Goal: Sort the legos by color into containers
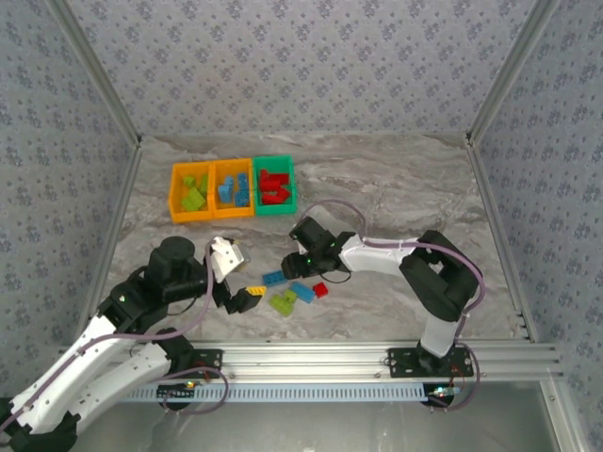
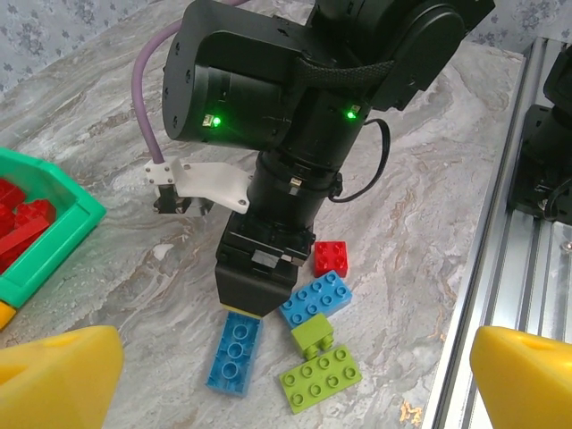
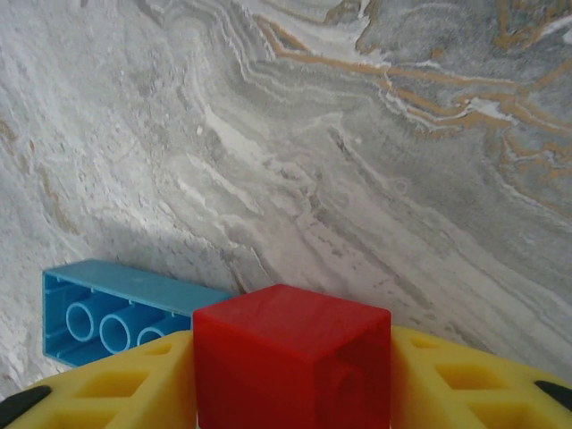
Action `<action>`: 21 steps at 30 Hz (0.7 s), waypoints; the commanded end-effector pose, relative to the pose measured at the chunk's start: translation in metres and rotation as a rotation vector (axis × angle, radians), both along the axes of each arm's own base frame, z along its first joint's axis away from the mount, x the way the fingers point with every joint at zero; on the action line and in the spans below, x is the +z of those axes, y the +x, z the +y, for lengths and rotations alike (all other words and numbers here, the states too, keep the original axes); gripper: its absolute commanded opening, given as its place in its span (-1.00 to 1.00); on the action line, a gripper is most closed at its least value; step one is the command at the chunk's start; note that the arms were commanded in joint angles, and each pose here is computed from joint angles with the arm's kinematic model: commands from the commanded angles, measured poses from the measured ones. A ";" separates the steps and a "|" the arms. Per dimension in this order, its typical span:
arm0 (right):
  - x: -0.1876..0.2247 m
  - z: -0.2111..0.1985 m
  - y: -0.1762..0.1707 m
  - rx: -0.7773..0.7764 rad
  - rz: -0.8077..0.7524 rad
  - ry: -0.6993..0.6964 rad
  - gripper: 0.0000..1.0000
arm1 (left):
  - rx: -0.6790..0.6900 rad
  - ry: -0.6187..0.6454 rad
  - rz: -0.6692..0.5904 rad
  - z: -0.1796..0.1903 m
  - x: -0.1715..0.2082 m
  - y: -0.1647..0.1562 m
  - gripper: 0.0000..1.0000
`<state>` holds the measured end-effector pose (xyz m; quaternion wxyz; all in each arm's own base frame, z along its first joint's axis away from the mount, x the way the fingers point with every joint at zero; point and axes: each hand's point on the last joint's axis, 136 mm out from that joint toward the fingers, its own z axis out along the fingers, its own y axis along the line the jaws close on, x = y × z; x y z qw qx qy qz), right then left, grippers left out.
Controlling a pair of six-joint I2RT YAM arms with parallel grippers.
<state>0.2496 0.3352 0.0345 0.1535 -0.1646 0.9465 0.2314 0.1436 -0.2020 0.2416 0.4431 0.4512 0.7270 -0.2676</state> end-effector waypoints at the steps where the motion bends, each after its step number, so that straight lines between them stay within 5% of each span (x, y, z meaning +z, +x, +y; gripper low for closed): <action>1: -0.019 -0.016 0.000 -0.044 0.030 -0.074 -0.06 | -0.040 0.012 -0.040 -0.001 0.002 -0.004 0.99; 5: -0.006 -0.023 0.003 -0.068 0.001 -0.066 -0.22 | -0.038 0.015 -0.055 0.001 0.001 -0.004 0.98; 14: 0.100 -0.024 0.034 -0.081 -0.267 0.061 -0.26 | -0.028 0.022 -0.066 0.003 0.000 -0.003 0.99; 18: 0.141 -0.011 0.074 -0.061 -0.405 0.068 -0.25 | 0.006 0.012 -0.081 0.006 0.003 0.002 0.98; 21: 0.166 0.005 0.117 -0.061 -0.508 0.077 -0.25 | 0.177 -0.002 -0.082 0.020 0.008 0.024 0.99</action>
